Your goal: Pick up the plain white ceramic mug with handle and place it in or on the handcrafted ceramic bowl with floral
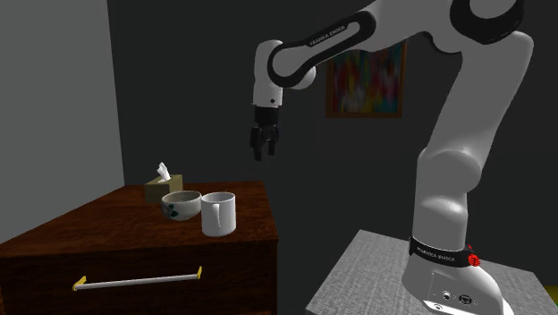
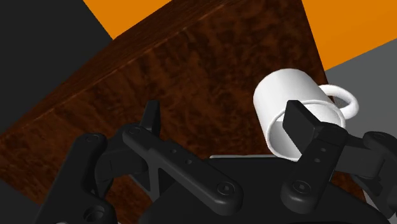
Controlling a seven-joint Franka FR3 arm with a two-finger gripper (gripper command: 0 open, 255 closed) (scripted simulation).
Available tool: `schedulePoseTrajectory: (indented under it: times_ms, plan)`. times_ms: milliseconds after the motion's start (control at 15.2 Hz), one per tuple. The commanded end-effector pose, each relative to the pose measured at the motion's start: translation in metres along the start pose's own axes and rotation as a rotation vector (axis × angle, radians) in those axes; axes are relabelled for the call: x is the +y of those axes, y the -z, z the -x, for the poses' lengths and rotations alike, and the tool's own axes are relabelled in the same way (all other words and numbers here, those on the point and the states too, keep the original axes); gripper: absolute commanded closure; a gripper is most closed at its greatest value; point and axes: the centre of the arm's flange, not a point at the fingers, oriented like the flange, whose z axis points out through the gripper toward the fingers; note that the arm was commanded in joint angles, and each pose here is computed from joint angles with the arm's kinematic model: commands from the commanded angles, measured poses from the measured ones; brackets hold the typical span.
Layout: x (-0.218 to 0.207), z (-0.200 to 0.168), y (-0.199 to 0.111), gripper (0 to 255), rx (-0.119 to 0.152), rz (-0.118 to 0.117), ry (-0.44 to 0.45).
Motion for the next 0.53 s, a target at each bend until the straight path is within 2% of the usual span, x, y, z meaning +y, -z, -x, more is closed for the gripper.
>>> schedulePoseTrajectory:
  times_ms: [0, 462]
  plan:
    - [-0.008, -0.015, -0.018, 0, -0.005, -0.015, -0.001]
    - [-0.049, -0.067, -0.08, 0, -0.026, -0.064, 0.0]
